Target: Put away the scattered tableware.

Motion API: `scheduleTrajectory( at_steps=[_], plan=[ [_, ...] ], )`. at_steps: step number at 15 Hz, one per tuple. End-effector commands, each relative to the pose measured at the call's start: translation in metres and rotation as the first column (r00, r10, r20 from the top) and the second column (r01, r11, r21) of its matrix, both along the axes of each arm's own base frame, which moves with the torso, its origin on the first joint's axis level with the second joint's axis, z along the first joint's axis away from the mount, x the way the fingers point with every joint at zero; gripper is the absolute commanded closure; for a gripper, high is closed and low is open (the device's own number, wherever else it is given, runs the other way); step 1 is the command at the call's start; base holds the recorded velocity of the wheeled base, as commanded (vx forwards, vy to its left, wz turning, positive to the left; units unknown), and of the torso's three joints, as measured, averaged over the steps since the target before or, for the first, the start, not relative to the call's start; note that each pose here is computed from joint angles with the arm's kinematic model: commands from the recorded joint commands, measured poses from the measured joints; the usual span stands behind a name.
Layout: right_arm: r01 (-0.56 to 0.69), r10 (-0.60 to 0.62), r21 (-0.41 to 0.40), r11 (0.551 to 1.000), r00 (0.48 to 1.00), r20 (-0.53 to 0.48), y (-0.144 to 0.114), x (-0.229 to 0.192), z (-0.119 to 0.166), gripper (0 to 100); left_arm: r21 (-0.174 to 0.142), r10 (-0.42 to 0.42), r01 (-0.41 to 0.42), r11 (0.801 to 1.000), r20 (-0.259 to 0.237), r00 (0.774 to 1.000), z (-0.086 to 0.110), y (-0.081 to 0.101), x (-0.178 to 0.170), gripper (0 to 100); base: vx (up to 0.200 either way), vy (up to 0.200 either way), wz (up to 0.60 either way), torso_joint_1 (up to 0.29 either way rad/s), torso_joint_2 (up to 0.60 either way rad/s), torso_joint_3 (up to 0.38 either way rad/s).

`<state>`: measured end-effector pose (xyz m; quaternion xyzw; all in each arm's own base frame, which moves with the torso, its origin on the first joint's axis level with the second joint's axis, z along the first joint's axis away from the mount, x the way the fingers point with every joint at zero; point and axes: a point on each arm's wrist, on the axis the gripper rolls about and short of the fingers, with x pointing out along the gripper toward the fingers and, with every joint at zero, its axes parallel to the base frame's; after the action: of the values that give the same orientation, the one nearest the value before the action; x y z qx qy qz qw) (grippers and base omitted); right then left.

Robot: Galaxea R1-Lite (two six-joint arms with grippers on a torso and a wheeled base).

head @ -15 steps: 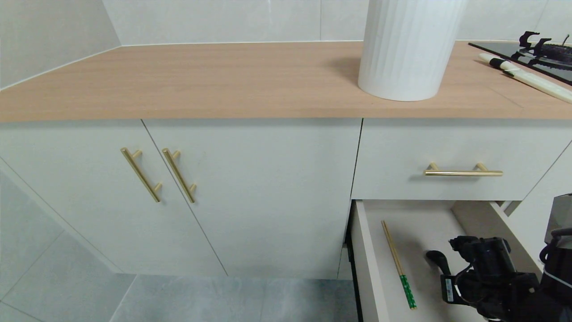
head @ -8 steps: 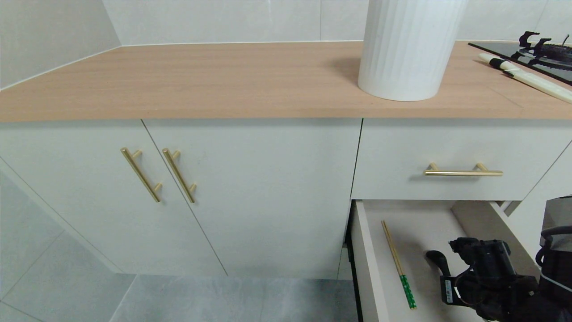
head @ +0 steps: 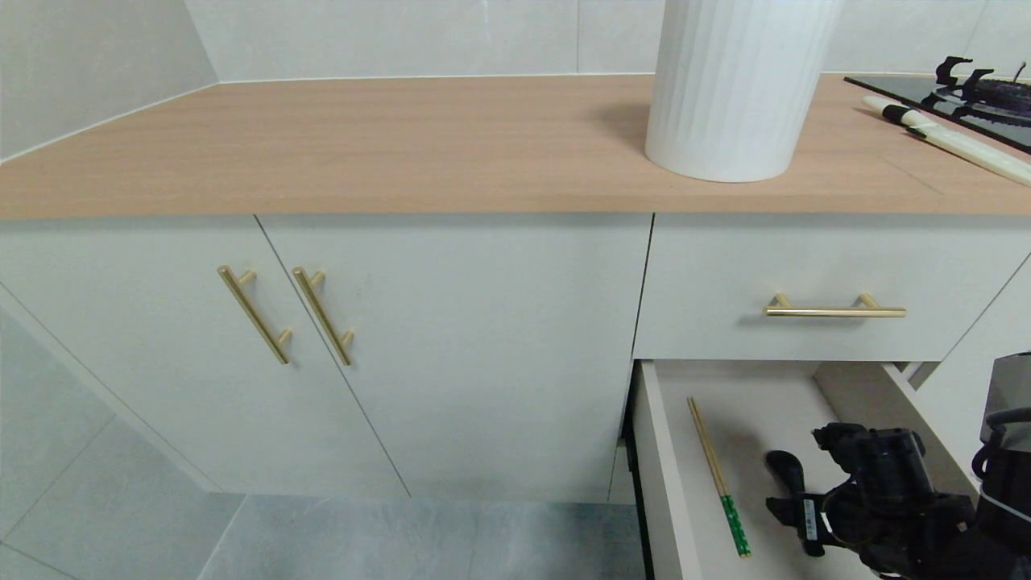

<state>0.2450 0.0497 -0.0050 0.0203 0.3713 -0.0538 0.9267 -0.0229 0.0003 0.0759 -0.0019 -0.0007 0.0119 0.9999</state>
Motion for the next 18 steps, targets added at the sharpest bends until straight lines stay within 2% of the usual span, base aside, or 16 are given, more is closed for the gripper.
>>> scheduleTrajectory(
  at_steps=[1,3,6,8,10,13,15,18],
  plan=[
    [0.001,-0.002,0.013,1.0,0.997,0.076,-0.002,-0.002,0.021,0,-0.001,0.001,-0.001,1.0,-0.001,1.0,0.0,0.0,0.0,0,0.0,0.0,0.0,0.0,0.0,0.0],
    [-0.004,0.001,0.019,1.0,0.989,0.151,-0.004,-0.009,0.044,0,-0.001,0.001,-0.001,1.0,-0.001,1.0,0.0,0.0,0.0,0,0.0,0.0,0.0,0.0,0.0,0.0],
    [-0.012,0.014,-0.008,1.0,0.978,0.21,-0.007,-0.021,0.075,0,-0.001,0.001,-0.001,1.0,-0.001,1.0,0.0,0.0,0.0,0,0.0,0.0,0.0,0.0,0.0,0.0],
    [-0.012,0.012,-0.002,1.0,0.971,0.241,-0.01,-0.035,0.107,0,-0.001,0.001,-0.001,1.0,-0.001,1.0,0.0,0.0,0.0,0,0.0,0.0,0.0,0.0,0.0,0.0],
    [-0.021,0.02,0.004,1.0,0.97,0.244,-0.013,-0.049,0.139,0,-0.001,0.002,-0.002,1.0,-0.001,1.0,0.0,0.0,0.0,0,0.0,0.0,0.0,0.0,0.0,0.0],
    [-0.03,0.03,-0.005,1.0,0.982,0.185,-0.018,-0.08,0.179,0,0.004,0.001,-0.001,1.0,-0.001,1.0,0.0,0.0,0.0,0,0.0,0.0,0.0,0.0,0.0,0.0],
    [-0.052,0.052,-0.001,0.999,0.981,0.188,-0.019,-0.097,0.196,0,0.005,0.001,-0.001,1.0,-0.001,1.0,0.0,0.0,0.0,0,0.0,0.0,0.0,0.0,0.0,0.0],
    [-0.096,0.094,-0.001,0.995,0.977,0.189,-0.016,-0.111,0.204,0,-0.001,0.001,-0.001,1.0,-0.001,1.0,0.0,0.0,0.0,0,-0.067,0.0,0.0,-0.002,0.0,0.002]
  ],
)
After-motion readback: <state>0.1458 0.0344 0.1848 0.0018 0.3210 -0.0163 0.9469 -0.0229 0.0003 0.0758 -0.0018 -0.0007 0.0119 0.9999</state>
